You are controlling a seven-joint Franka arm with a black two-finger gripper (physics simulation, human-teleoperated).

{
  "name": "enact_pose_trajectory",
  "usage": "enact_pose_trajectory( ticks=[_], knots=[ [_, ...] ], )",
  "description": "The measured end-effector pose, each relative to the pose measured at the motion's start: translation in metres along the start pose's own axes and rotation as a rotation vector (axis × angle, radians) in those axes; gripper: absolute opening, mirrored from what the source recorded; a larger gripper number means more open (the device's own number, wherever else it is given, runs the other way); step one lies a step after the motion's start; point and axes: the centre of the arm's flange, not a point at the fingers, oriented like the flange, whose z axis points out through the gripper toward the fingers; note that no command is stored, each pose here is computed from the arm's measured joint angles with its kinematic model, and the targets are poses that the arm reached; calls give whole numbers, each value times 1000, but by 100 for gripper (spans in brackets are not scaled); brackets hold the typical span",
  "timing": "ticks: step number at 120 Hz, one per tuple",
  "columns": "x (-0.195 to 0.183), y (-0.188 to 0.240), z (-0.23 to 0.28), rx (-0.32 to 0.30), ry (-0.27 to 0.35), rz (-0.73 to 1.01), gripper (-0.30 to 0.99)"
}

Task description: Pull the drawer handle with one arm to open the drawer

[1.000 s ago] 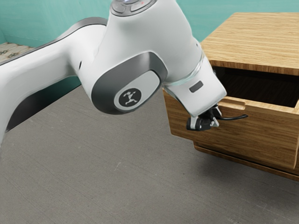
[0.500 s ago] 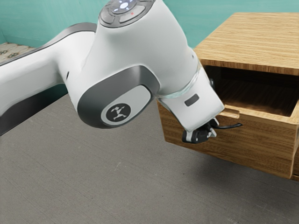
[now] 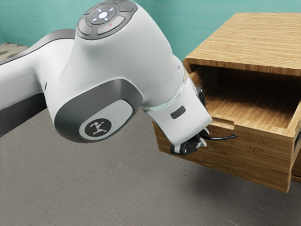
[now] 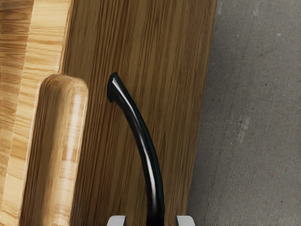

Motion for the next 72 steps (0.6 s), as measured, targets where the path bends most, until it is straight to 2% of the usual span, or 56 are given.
enact_pose_trajectory(
  ticks=[72],
  knots=[
    [0, 21, -15, 0, 13, -17, 4]
  ],
)
